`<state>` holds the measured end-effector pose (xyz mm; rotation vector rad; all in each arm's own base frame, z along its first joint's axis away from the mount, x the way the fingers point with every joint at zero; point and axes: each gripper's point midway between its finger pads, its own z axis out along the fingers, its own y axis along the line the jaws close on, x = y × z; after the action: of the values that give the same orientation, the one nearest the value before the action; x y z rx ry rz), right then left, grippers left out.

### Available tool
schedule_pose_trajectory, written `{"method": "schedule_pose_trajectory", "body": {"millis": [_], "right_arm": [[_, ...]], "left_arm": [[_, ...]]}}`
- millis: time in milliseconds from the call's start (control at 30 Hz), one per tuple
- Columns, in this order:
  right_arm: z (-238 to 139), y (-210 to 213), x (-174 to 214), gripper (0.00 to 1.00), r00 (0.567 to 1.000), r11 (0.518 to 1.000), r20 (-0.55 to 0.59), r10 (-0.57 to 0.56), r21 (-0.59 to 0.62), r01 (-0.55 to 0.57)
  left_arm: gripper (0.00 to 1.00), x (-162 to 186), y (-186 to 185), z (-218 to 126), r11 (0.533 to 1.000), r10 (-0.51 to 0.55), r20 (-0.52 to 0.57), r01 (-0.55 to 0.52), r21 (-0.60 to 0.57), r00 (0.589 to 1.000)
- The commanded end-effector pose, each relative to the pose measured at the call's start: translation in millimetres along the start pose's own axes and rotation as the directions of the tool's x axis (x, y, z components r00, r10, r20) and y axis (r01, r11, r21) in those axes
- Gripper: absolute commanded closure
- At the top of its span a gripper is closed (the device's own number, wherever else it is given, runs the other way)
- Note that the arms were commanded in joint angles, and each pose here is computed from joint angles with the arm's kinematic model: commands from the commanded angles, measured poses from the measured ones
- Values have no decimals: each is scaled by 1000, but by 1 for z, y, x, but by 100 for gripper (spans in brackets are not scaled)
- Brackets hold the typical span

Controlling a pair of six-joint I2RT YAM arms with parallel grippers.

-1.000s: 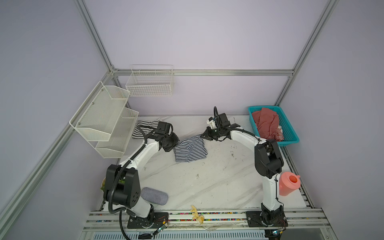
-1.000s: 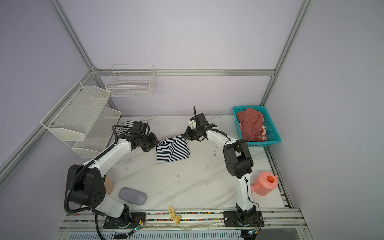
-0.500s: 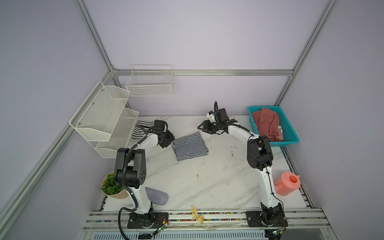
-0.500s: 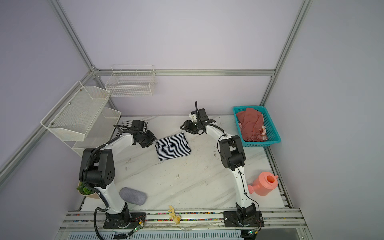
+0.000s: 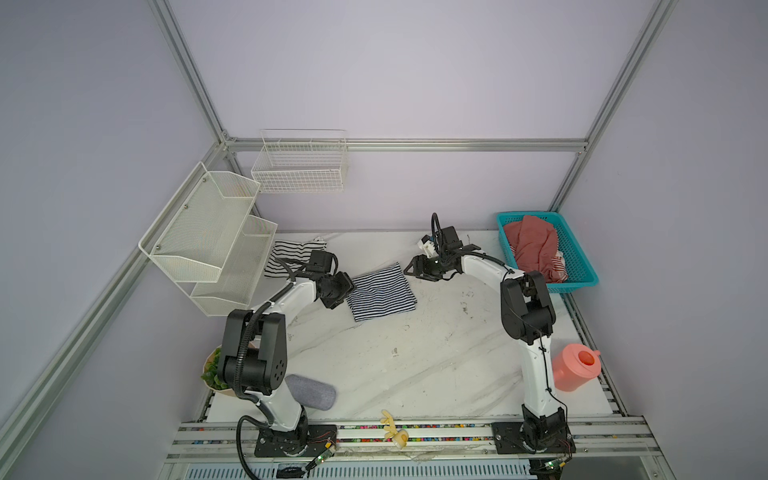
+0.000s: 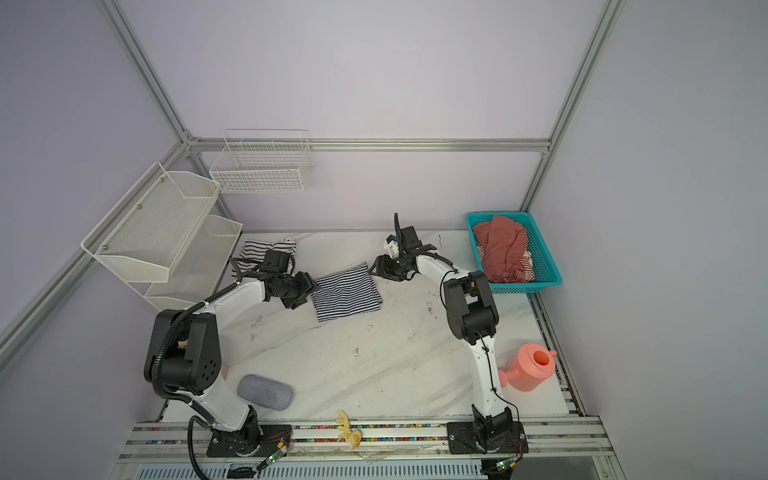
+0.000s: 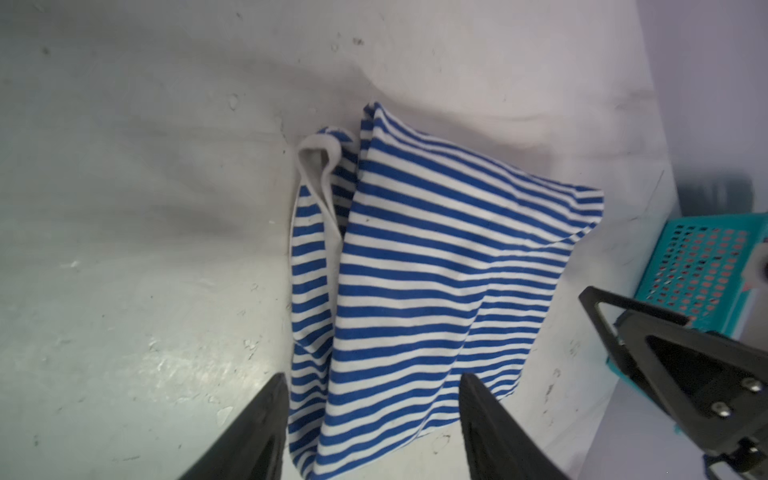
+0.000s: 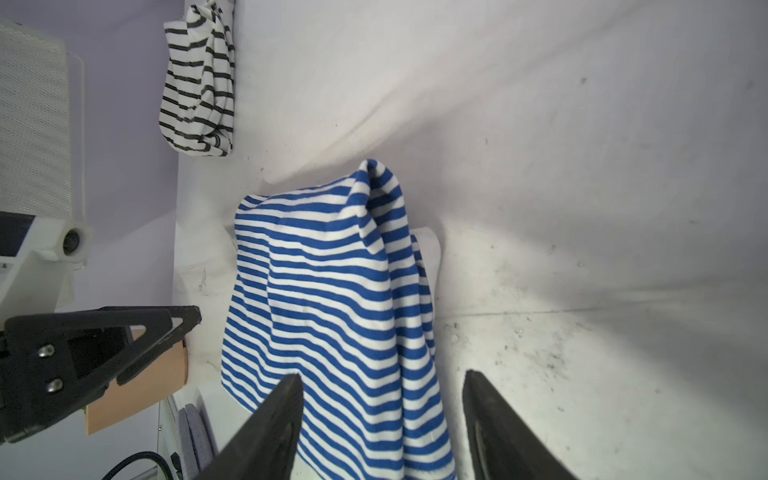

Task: Fold and stack the tank tops

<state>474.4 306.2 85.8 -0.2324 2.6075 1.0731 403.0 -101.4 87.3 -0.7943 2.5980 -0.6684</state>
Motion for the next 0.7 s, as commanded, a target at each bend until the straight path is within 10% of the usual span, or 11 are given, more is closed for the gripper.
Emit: {"method": "schedule_pose_trajectory", "body": {"millis": [0, 667], "right_arm": [[9, -11, 15, 36, 999, 1000, -47, -17, 10, 17], [58, -14, 71, 42, 984, 998, -179, 23, -56, -33]], "left_arm": [[31, 8, 5, 6, 1000, 12, -10, -12, 8, 1000], [31, 21, 11, 67, 1000, -4, -106, 2, -21, 994]]}}
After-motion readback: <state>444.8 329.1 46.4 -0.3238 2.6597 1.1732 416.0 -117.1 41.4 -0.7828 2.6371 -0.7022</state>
